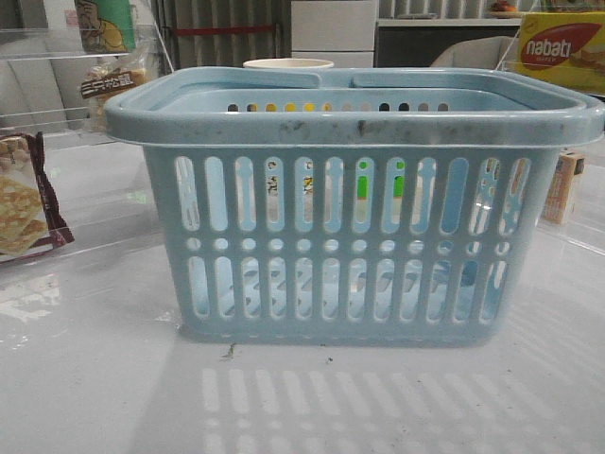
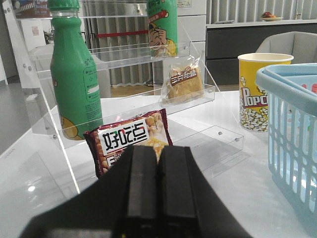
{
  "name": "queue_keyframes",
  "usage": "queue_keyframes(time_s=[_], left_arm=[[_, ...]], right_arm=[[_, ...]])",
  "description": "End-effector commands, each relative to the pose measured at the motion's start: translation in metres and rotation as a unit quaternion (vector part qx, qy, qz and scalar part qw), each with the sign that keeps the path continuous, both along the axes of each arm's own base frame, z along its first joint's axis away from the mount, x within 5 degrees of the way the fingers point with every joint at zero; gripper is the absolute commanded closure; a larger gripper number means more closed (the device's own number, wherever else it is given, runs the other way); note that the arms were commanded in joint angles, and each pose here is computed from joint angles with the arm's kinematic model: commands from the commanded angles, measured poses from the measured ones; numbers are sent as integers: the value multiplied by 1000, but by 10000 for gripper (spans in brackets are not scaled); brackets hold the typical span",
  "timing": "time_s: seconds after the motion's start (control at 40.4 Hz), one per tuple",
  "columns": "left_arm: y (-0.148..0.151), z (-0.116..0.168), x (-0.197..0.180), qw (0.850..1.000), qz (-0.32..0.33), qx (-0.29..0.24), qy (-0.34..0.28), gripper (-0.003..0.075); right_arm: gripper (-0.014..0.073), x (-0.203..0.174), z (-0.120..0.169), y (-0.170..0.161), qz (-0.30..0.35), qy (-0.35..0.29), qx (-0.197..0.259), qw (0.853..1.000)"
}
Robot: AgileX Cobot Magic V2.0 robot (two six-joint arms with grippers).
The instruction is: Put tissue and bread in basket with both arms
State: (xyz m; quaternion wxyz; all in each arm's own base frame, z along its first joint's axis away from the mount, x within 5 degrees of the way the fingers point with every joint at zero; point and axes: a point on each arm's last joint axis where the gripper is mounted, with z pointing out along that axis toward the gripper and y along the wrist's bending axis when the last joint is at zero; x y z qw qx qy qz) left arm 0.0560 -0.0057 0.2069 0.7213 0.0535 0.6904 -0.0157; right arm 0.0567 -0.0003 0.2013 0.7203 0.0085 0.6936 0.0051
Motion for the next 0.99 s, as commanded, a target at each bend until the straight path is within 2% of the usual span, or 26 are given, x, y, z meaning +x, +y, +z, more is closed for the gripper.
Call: queue_keyframes(time_s=[0.0,0.595,0.743,0.867,0.966], left_arm=[[1,10,-2,999,3,-8,-53,629],[1,10,-2,999,3,-8,-53,630],[1,14,-3,997,5,-11,-78,629],[2,32,-7,993,6,-15,-119,629],[2,58,-15,990,4,-17,-141,630]], right_arm=[[543,-2,9,0,-3,-53,-5,999],[543,-2,9,0,-3,-53,-5,999],[543,-2,10,0,-4,-59,-5,998],[543,-5,23,0,-1,-81,-4,997],[543,-12,50,0,-1,-113,-4,994]])
